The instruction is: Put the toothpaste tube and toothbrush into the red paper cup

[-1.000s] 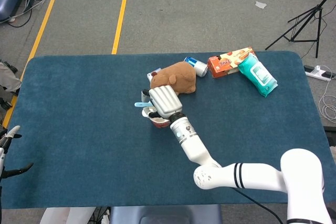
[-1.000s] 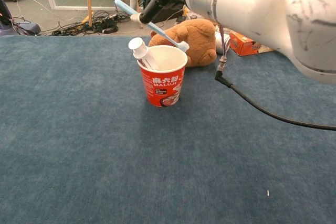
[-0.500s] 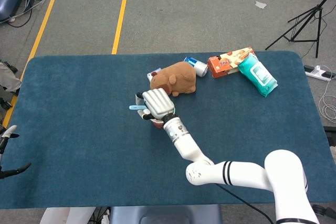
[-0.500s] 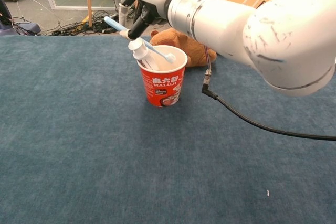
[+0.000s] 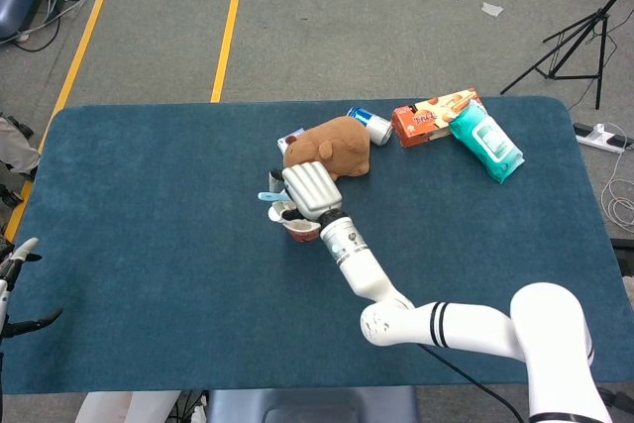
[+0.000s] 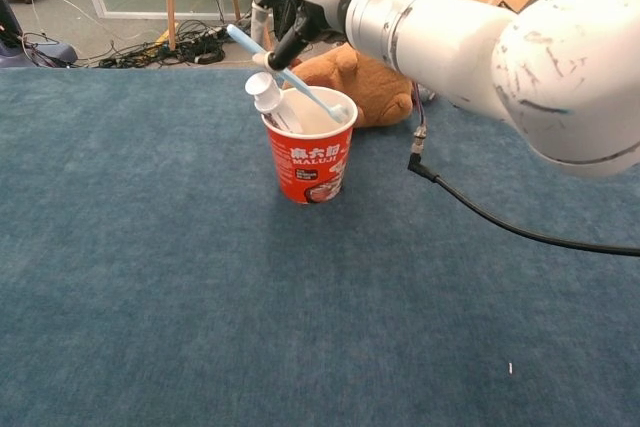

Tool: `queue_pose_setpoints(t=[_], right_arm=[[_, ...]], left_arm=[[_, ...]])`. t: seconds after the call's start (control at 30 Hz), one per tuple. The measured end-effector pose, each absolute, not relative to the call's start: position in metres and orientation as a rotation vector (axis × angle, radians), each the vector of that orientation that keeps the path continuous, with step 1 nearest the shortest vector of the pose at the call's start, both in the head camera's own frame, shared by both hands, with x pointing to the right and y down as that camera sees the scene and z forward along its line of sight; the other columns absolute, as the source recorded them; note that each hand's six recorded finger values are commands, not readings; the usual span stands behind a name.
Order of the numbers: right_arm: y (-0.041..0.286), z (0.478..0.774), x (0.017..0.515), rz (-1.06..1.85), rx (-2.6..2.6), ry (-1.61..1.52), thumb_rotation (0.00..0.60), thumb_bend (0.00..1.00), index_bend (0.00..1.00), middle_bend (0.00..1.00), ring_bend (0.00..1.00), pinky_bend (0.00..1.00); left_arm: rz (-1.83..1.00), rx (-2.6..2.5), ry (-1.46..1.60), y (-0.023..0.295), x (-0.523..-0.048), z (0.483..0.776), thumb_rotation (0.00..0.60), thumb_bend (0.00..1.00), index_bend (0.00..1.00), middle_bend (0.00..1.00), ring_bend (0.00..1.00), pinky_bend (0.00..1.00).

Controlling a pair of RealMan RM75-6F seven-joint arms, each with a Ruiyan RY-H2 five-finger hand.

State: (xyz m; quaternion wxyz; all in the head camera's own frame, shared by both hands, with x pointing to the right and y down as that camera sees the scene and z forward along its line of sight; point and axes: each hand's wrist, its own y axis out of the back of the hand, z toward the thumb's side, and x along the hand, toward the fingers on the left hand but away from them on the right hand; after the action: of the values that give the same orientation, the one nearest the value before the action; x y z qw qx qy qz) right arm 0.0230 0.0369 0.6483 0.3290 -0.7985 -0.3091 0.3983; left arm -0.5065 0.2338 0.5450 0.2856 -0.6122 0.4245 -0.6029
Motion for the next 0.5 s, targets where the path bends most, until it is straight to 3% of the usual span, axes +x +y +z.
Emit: queue_pose_setpoints(t=[0.2,0.5], right_arm=[[0.036,0.649,0.029,1.054,-2.084,-0.808,0.600,0.22,0.45,1.00,1.00,1.00],[0.035,0.645,0.038,1.047,-2.077,-0.823,0.600,0.21,0.43,1.00,1.00,1.00]], left_arm=[[-1.613,-1.638,1.131,0.234,-0.506,0.546,0.600,0.00,0.07,0.27,0.09,0.11],[-1.614,-1.641,1.123,0.234,-0.504,0.548,0.600,0.00,0.07,0.27,0.09,0.11]])
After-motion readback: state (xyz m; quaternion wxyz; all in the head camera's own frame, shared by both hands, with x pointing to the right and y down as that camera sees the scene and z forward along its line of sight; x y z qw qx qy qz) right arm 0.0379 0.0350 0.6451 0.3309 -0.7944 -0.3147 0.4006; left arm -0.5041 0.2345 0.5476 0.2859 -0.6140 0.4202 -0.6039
